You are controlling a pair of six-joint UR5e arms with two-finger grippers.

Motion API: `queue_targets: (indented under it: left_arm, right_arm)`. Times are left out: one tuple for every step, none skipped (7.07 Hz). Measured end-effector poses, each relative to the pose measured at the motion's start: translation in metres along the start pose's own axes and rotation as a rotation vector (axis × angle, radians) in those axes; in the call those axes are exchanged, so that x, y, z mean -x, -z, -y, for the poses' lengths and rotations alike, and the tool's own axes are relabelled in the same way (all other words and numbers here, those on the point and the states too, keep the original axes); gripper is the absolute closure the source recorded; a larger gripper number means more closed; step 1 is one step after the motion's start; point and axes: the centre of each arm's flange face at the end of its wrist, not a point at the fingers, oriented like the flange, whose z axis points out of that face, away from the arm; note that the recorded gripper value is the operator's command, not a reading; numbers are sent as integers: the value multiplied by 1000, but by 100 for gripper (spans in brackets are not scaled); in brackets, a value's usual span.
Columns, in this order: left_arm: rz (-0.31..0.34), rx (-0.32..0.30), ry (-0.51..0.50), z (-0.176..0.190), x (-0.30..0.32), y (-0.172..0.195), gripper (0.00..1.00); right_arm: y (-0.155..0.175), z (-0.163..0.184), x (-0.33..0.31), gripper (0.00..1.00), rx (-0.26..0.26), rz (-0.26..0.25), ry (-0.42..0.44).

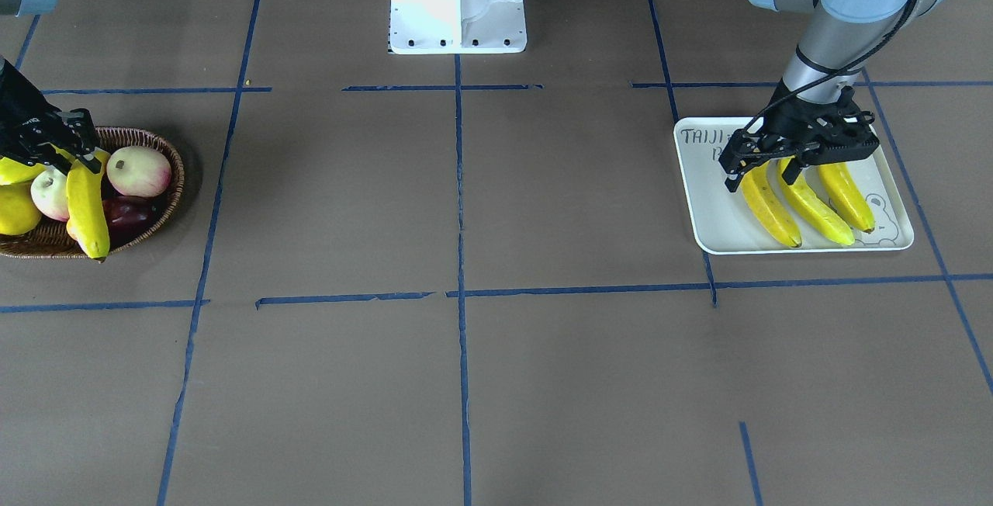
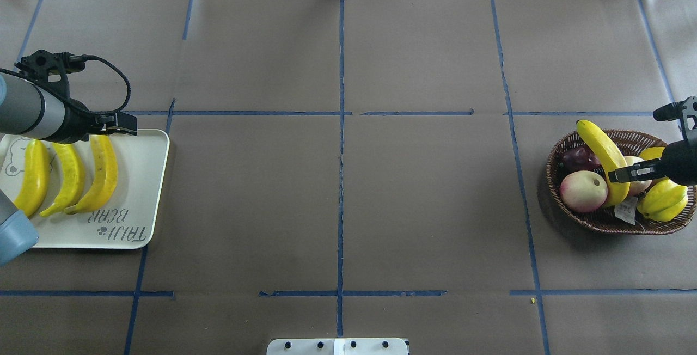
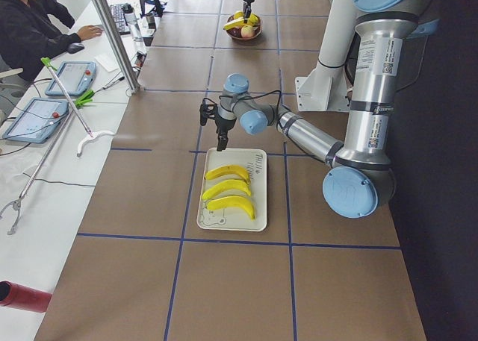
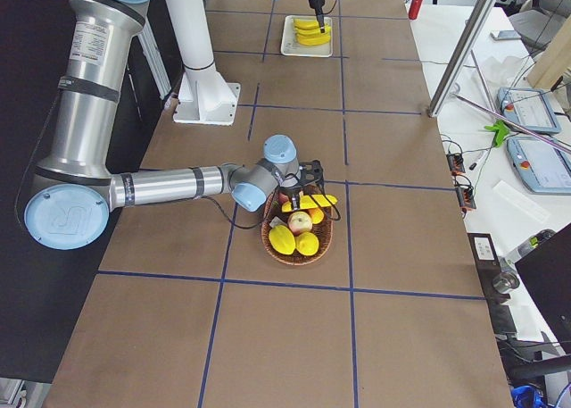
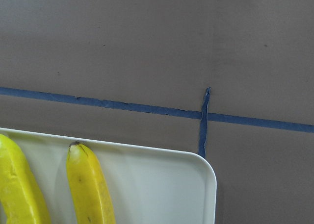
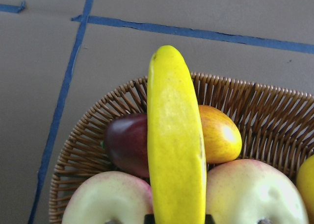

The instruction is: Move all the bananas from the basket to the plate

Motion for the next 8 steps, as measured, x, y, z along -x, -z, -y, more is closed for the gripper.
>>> queue_targets:
  left_arm:
    - [-1,0,0,0,-1,0,0]
    - [-3,0,1,0,-2,0,0]
    - [-5,-1,1,1,-3,1,0]
    - [-9,-2,-1,1,-5,1,0]
    - [-21,-6,7,3,-13,4,0]
    - [-50,-15,42,8,-32,9,0]
    - [-101,-25,108,16,-65,17,0]
    - [-164,-24,182,19,-107,27,0]
  right_arm:
    - [10,3,-1,99,-14,11,-3]
    - [28,8,-7,100,-33,31,-13]
    - [50,14,-19,100,-49,66,-24]
    - [73,20,-29,100,-57,116,-34]
    - [89,29,-29,100,-61,169,-34]
    - [97,43,-21,99,-66,210,-42]
    - [100,63,-8,99,-72,241,-87]
    - [102,88,19,99,-75,277,-157]
